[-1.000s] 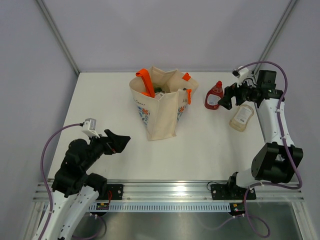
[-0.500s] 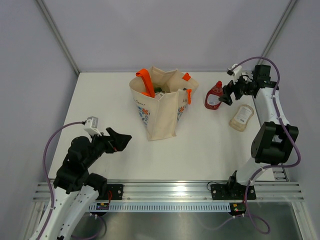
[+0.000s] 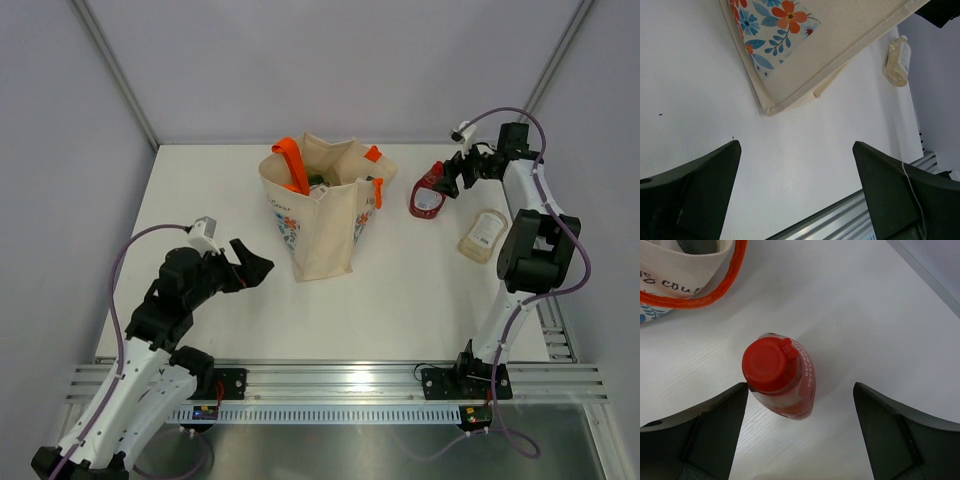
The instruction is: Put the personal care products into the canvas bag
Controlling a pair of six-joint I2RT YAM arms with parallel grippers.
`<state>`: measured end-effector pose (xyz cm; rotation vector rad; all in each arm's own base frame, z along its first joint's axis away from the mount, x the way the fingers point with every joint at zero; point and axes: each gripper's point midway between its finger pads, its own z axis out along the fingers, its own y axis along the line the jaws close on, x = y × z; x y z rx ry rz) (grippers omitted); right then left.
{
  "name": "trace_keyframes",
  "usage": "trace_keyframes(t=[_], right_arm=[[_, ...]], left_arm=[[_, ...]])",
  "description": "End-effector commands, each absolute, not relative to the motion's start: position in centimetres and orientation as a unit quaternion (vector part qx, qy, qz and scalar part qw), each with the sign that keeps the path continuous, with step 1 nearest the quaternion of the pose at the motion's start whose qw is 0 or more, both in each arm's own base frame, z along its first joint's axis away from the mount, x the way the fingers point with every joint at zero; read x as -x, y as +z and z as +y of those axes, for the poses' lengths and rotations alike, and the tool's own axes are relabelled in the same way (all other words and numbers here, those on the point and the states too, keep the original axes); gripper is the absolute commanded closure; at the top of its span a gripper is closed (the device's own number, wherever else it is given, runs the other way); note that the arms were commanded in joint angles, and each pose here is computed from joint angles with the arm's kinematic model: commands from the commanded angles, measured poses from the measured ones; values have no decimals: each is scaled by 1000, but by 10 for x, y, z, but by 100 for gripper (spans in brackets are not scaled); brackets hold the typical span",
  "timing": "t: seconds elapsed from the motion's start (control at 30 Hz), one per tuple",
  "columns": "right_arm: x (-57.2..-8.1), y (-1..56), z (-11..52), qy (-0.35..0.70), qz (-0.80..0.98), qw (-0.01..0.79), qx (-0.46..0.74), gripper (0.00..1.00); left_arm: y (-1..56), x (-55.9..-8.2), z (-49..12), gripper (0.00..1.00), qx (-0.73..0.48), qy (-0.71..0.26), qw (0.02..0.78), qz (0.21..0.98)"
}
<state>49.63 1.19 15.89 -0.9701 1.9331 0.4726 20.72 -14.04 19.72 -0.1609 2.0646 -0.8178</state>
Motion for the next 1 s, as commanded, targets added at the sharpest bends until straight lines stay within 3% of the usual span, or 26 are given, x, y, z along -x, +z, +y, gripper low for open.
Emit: trace_keyframes(t=[0.0, 0.2, 0.37, 0.43, 0.47, 0.6, 0.63, 0.73, 0.87, 0.97], right_arm=[[-500, 169, 32, 232, 749, 465, 411, 8], [-512, 155, 46, 225, 774, 441, 395, 9], [-510, 146, 65, 236, 786, 417, 391, 18], [-519, 138, 63, 220, 808, 404, 369, 37], [-519, 138, 64, 227, 816, 397, 354, 55], [-512, 135, 61, 229, 835, 383, 322, 82], [-507, 141, 61, 224, 835, 391, 317, 100], [-498, 167, 60, 224, 841, 411, 269, 100], [-473, 206, 63, 307, 864, 385, 104, 100], [-444, 230, 70, 326, 858, 390, 77, 100]], left_arm=[[231, -219, -149, 1, 38, -350, 480, 804], [228, -223, -152, 1, 34, -353, 475, 805], [235, -219, -154, 1, 32, -363, 475, 801], [239, -216, -153, 1, 32, -365, 479, 798], [240, -214, -152, 1, 33, -366, 478, 797], [248, -207, -150, 1, 32, -371, 484, 792], [251, -204, -149, 1, 31, -374, 488, 788], [249, -197, -148, 1, 35, -379, 486, 787], [253, -185, -143, 1, 39, -388, 495, 777], [254, -179, -140, 1, 45, -387, 495, 777]])
